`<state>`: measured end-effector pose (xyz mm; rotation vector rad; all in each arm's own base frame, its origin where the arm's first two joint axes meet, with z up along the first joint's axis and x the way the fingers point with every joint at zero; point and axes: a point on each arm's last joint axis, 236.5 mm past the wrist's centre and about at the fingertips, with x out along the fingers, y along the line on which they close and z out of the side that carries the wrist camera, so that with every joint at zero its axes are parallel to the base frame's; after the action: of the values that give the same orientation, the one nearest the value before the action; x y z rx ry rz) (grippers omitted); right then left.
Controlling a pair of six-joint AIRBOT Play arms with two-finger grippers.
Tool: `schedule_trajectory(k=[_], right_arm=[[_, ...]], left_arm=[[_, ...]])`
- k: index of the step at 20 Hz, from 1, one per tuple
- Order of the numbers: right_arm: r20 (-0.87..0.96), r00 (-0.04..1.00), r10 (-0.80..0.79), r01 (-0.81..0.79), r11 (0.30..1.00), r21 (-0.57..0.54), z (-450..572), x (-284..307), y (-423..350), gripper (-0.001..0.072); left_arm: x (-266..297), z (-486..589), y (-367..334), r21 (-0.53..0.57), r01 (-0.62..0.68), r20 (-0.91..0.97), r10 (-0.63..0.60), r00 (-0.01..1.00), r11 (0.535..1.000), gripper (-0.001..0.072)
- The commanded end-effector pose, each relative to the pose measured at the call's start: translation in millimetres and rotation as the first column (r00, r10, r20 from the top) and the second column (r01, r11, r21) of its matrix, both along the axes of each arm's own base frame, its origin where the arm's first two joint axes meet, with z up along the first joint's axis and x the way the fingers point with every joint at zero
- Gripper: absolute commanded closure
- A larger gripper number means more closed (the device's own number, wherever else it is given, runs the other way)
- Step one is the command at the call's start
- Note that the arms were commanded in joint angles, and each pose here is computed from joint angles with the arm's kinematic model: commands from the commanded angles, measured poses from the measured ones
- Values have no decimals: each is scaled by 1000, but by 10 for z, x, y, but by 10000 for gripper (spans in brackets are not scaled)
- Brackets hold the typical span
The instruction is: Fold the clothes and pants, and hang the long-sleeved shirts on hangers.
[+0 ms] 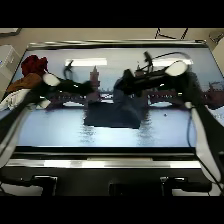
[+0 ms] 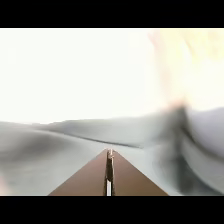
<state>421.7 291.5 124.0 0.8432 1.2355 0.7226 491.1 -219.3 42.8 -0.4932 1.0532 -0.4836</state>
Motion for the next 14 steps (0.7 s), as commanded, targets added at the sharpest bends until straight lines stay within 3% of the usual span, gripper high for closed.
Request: schedule_trajectory(k=[1, 3, 4, 5, 6, 7, 11, 13, 14], right_arm=[[-117, 992, -40, 47, 997, 58, -803, 169, 771, 672], [-197, 978, -74, 92, 993, 79, -1234, 156, 1127, 671], [-256, 963, -83, 112, 989, 99, -1406, 112, 1274, 635], [-315, 945, -84, 130, 983, 128, -1510, 64, 1389, 454], [-348, 934, -82, 147, 975, 165, -1548, 53, 1477, 112], [-307, 950, -65, 131, 971, 200, -1492, 83, 1500, 54], [-179, 980, -88, 125, 970, 206, -1068, 481, 793, 57], [-149, 983, -110, 122, 989, 80, -999, 592, 31, 57], [-157, 979, -129, 125, 991, -37, -1067, 572, -442, 57]], left_arm=[[-98, 811, 1408, 156, -164, 140, 142, 980, 974, 683], [-243, 1345, 1691, 142, -239, 250, 199, 948, 960, 683], [-317, 1541, 1732, 142, -250, 297, 200, 934, 958, 683], [-394, 1710, 1725, 144, -250, 337, 190, 922, 957, 683], [-452, 1820, 1688, 139, -247, 360, 184, 915, 959, 682], [-496, 1890, 1626, 138, -237, 375, 171, 911, 962, 683], [-558, 1893, 1354, 138, -177, 377, 114, 919, 974, 683], [-576, 1848, 1287, 143, -158, 369, 96, 924, 977, 683], [-581, 1843, 1282, 146, -154, 368, 91, 925, 977, 683]])
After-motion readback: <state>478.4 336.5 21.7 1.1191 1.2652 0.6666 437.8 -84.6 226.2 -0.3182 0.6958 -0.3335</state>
